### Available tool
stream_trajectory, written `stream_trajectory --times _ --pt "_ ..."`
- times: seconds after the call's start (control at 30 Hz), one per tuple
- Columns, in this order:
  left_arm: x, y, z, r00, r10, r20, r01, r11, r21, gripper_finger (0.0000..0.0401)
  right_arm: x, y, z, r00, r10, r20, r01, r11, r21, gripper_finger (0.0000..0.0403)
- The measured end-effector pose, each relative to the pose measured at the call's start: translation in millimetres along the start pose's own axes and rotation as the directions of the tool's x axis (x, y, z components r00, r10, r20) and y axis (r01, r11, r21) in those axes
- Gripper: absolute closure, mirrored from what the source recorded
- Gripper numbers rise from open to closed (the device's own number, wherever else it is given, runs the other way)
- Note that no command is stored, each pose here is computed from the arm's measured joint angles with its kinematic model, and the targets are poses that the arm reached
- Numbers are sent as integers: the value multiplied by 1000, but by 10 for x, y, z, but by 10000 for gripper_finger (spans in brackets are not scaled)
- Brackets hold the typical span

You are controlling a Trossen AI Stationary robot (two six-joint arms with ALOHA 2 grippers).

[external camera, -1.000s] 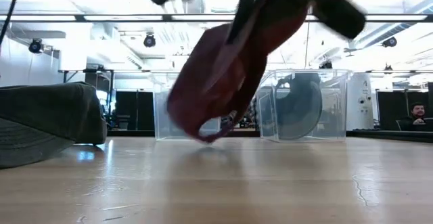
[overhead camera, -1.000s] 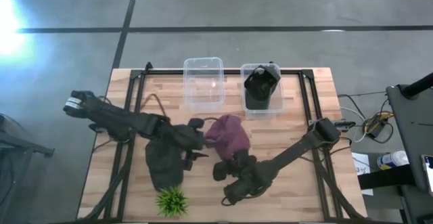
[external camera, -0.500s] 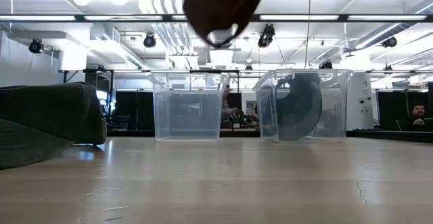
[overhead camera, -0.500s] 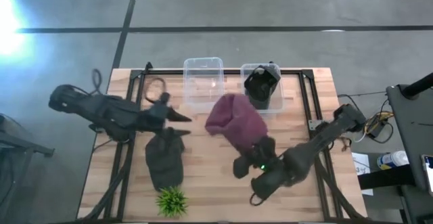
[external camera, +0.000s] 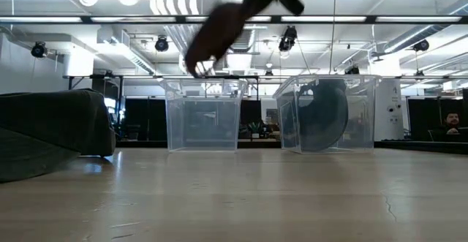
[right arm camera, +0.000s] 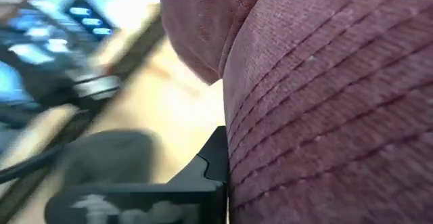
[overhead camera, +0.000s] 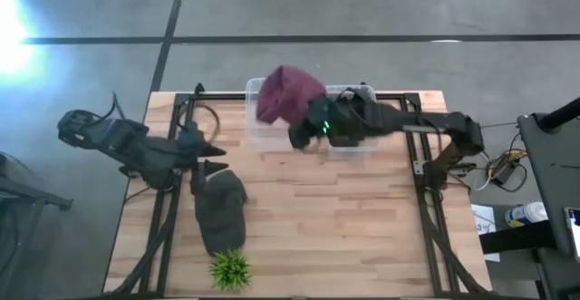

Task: Pick & Place hat
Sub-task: Put the pink cap into the left transparent bin, then put the black cap into the right transparent bin

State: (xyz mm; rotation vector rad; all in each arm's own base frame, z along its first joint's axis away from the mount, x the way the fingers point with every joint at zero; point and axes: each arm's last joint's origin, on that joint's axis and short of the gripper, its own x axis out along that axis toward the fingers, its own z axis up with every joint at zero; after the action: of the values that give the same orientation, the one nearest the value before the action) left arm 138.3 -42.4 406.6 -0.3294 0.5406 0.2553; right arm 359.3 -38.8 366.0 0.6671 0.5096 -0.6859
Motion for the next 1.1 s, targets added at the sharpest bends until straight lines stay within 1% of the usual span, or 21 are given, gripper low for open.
stream_trajectory --times 0.07,0.13,0.17,0.23,0.3,0.37,0.5,0.6,0.73,0.8,0.9,1.0,1.1 --pt "12 78 -133 989 83 -124 -86 996 -19 222 185 -136 79 999 -50 -20 50 999 8 390" --pt "26 153 -277 956 155 -249 -165 986 -18 222 326 -253 147 996 -62 -60 63 998 29 389" --pt "43 184 -348 935 185 -303 -199 980 -14 222 405 -293 162 995 -61 -81 65 997 38 387" --pt "99 227 -477 896 219 -385 -239 971 -3 222 572 -332 180 993 -26 -118 33 998 56 378" --pt "183 250 -613 861 221 -457 -241 970 15 222 745 -334 181 988 38 -149 -27 997 72 368" --pt "291 257 -746 834 208 -512 -230 973 21 222 871 -311 171 985 84 -151 -70 993 93 361" --pt "500 282 -1019 775 180 -606 -210 977 22 222 1053 -289 124 981 65 -181 -48 994 96 348" --pt "632 290 -1194 748 130 -651 -176 984 -4 222 1154 -284 89 980 34 -196 -17 996 87 320" --pt "772 299 -1376 725 62 -686 -133 990 -51 222 1054 -164 159 987 65 -146 -55 996 70 263" --pt "829 309 -1450 721 47 -691 -123 991 -61 222 953 -95 168 992 61 -109 -58 998 32 234" --pt "909 345 -1567 719 53 -693 -127 990 -57 222 733 46 160 996 74 -46 -76 996 -44 197" --pt "989 392 -1677 739 88 -668 -144 989 -29 222 432 221 117 989 143 -28 -145 985 -98 172" --pt "1090 433 -1767 787 121 -605 -149 989 5 222 222 376 -64 981 178 -76 -189 969 -160 160"
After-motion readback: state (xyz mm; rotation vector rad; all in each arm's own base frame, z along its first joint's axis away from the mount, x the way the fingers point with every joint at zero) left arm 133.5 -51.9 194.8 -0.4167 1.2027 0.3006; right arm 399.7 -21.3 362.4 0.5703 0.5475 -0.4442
